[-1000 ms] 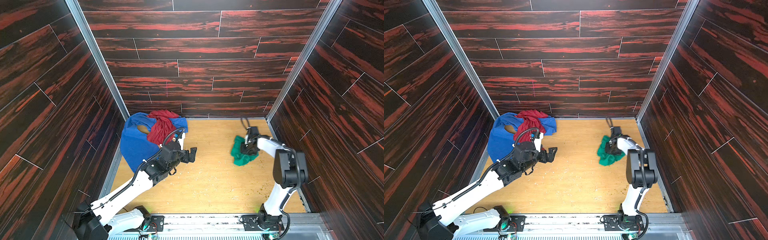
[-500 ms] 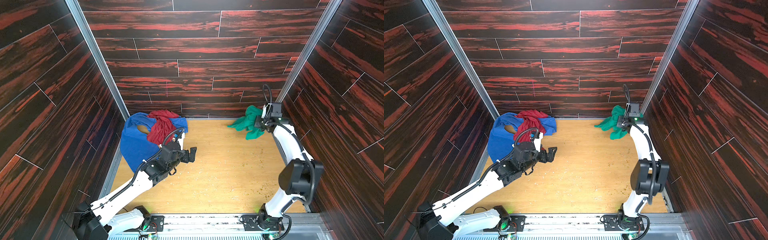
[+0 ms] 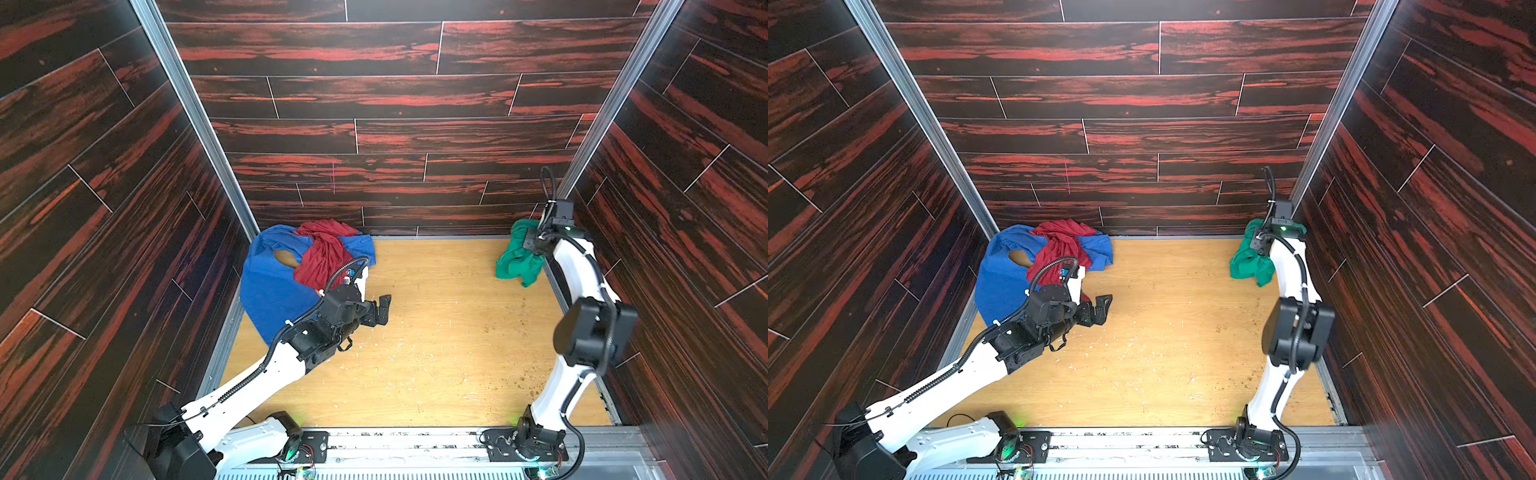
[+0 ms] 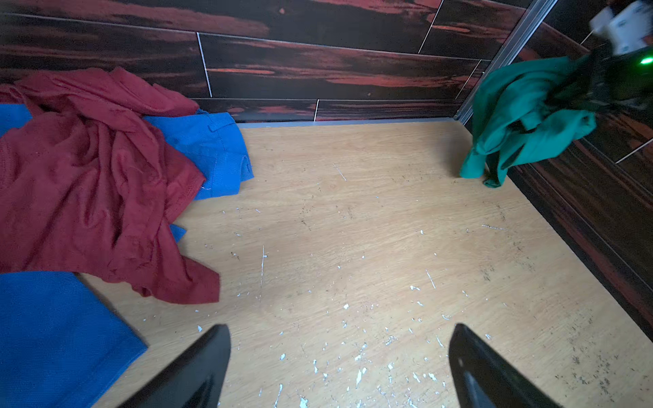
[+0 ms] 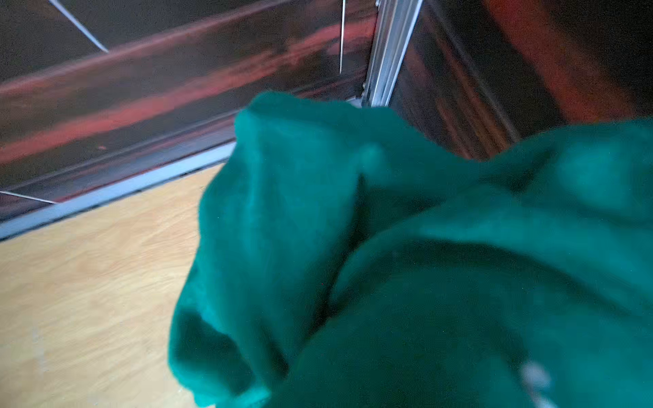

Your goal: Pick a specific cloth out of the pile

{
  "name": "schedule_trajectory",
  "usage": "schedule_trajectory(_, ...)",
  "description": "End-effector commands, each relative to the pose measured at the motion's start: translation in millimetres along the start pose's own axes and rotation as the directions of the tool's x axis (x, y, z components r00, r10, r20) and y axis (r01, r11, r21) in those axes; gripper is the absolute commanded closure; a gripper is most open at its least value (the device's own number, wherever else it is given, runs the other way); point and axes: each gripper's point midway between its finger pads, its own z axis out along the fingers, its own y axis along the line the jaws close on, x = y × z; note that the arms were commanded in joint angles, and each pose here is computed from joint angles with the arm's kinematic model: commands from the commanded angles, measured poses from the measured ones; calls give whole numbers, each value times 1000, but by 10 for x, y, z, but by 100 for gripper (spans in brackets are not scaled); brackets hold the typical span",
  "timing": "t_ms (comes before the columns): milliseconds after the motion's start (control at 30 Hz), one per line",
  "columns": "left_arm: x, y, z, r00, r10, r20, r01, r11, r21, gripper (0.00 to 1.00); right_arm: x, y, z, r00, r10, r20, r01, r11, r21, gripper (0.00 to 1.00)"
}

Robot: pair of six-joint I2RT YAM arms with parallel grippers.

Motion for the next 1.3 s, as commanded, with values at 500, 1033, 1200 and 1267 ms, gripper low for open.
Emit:
schedule_trajectory(500,-33,-34,13,1000,16,0,-16,1000,6,1,815,174,1183,958,111,-266,-152,978,-140,100)
schedule_trajectory(1033,-458,133,-134,984,152,89,-139,980,-141,1,238,123,181,984,153,-93,-168,968,-184,1)
schedule_trajectory(1200,-550,271,-186,970,215,113,-186,957,-221,1,274,271,-310,979,193,-71,-206,929,-307,1)
schedule_trajectory(1267,-582,373,-232,965,222,143,-178,947,-266,1,405,313,-440,979,194,-58,-202,915,-349,1)
